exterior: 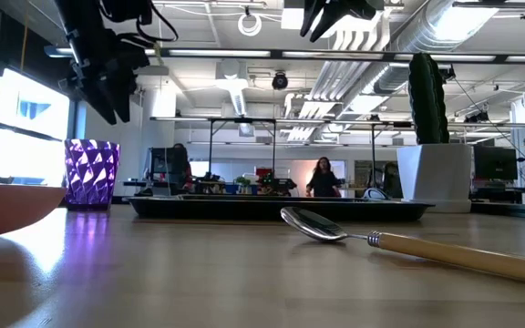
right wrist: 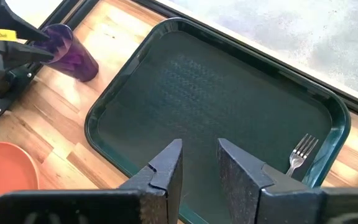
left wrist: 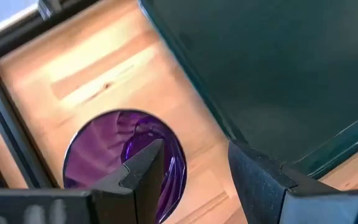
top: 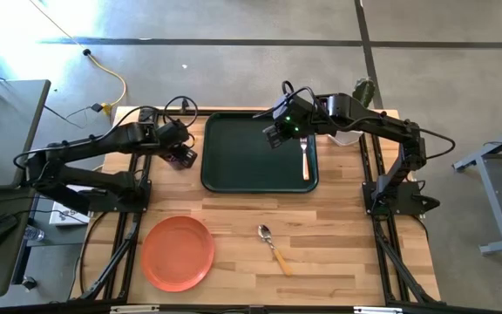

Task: Pick and place plate/cup/fork/spoon on tray
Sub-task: Put the purple cup on the serving tray

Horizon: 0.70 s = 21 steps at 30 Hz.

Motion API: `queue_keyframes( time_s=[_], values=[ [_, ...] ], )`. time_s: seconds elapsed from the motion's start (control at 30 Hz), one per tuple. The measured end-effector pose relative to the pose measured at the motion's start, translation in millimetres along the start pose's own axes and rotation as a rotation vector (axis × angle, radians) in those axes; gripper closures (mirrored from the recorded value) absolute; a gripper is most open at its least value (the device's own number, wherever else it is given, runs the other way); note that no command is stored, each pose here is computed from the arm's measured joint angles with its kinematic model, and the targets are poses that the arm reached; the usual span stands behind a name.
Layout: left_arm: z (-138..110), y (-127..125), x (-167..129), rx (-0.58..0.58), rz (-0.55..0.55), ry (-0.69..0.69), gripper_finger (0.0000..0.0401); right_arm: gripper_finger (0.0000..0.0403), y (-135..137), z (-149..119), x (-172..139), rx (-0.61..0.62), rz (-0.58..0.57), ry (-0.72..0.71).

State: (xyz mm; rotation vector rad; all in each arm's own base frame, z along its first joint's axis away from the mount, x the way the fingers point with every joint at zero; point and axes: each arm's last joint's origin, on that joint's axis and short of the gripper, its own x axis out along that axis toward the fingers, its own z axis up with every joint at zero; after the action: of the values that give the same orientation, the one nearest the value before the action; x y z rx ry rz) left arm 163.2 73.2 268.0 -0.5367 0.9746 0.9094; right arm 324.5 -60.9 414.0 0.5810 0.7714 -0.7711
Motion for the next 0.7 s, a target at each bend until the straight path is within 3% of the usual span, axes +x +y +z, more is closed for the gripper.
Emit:
queue_keyframes(
  time_s=[0.23, 0.7],
  values=[
    [-1, 0, 11, -0.034, 0.059, 0.08, 0.0231, 0.0311, 0, 0, 0, -0.018, 0.0, 0.0],
    [2, -14, 45, 0.012, 0.146, 0.209, 0.0231, 0.0311, 0, 0, 0, -0.027, -0.001, 0.001]
  ],
)
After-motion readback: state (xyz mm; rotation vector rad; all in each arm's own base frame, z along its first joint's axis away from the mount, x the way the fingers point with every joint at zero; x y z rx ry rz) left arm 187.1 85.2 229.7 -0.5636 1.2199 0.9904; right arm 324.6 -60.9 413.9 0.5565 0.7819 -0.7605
